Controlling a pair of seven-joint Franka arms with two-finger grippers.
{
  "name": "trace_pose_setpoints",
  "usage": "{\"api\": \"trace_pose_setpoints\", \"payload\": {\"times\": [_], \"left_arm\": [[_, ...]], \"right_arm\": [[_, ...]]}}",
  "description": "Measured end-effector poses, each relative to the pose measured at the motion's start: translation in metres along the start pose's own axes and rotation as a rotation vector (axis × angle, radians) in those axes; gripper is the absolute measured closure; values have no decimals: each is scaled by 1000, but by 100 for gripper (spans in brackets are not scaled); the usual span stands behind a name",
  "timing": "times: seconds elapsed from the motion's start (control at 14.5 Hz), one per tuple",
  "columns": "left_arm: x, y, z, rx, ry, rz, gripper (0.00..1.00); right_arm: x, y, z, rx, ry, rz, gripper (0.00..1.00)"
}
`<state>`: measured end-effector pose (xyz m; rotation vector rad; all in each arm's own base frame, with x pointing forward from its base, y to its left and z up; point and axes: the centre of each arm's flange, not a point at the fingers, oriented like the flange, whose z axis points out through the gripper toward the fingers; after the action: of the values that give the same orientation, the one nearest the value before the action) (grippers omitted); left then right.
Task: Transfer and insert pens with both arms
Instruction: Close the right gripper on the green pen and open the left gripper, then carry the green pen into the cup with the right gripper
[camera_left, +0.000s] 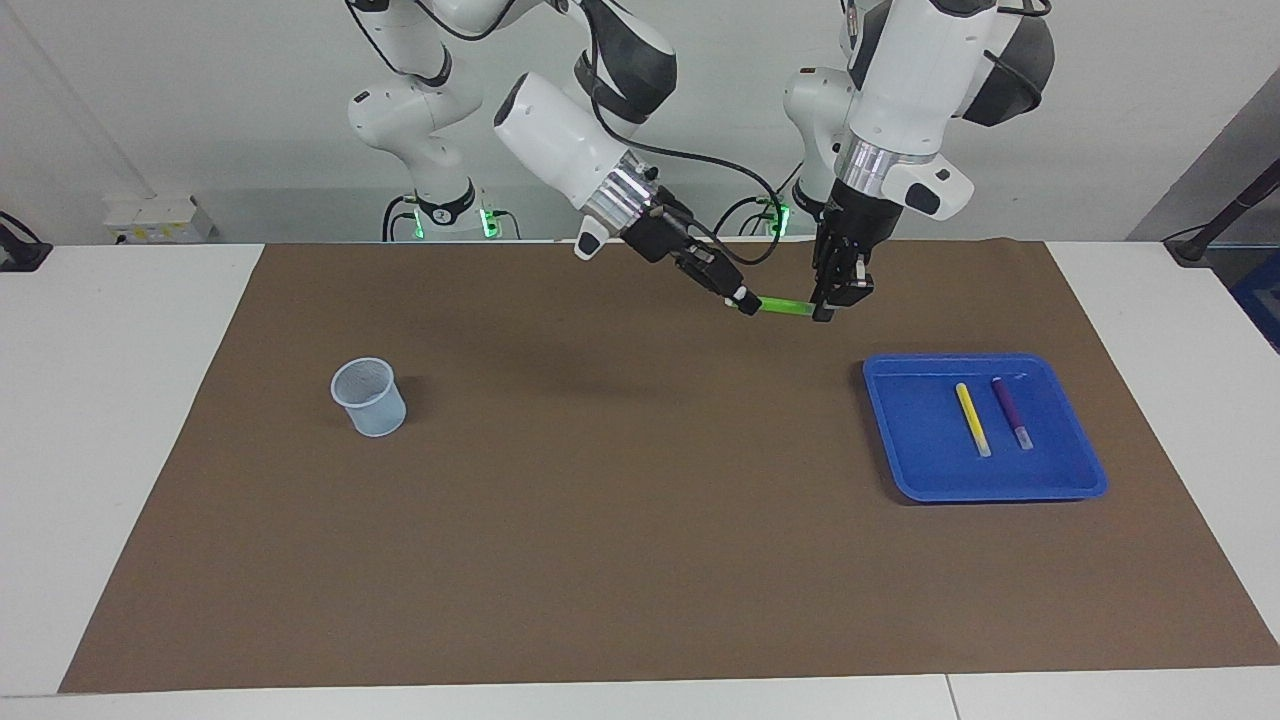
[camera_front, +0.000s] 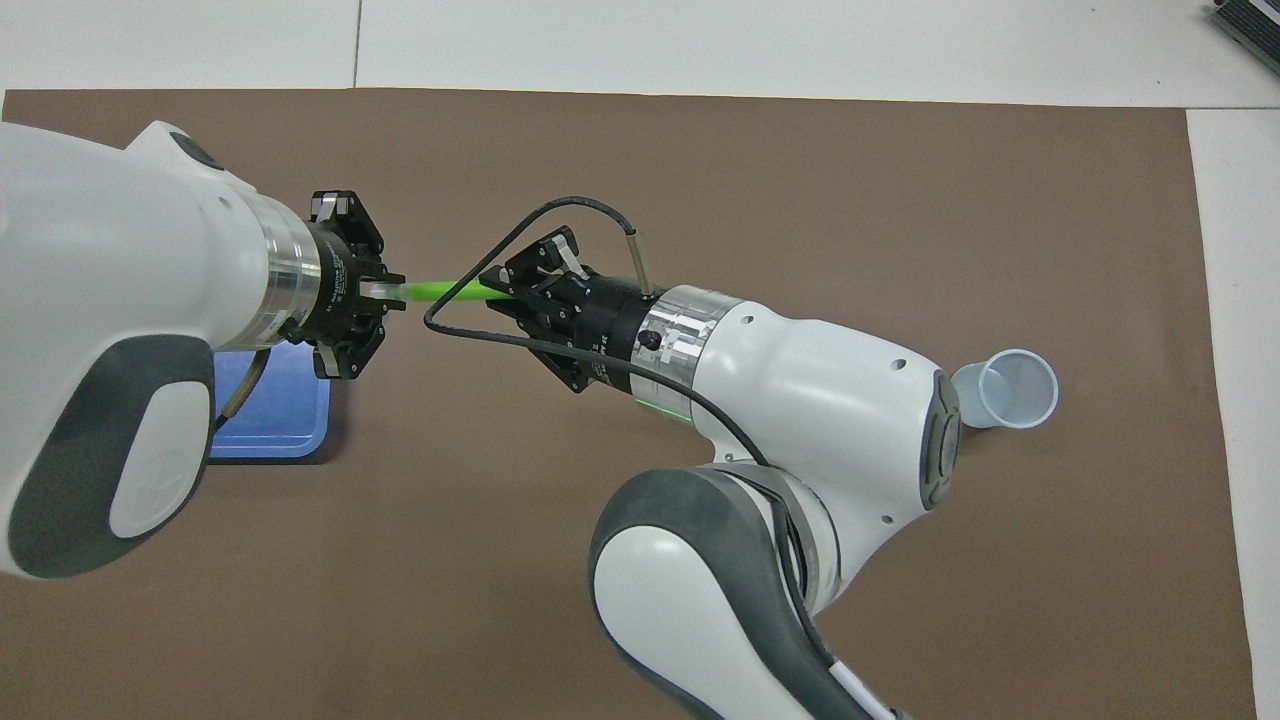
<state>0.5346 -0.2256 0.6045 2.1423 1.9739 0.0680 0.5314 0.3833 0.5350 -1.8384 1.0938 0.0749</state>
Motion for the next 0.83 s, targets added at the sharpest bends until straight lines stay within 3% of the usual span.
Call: {"api": "trace_pose_setpoints", "payload": {"times": [0.28,0.35,0.55,0.83], "left_arm": [[-3,-2,-4,-5,-3,9,51],[-4,-2,-4,-6,-4,10,51],[-4,-3,-6,-8,-5,12,30],[-3,-3,-6,-8,-4,93,19]], "right_arm": [[-1,-1,-1,3,-1,-10,81],[-1,-1,-1,3,-1,-10,81],[-1,-1,0,2,-2,-39,81],[2,5,4,-64,-44,-202,81]]}}
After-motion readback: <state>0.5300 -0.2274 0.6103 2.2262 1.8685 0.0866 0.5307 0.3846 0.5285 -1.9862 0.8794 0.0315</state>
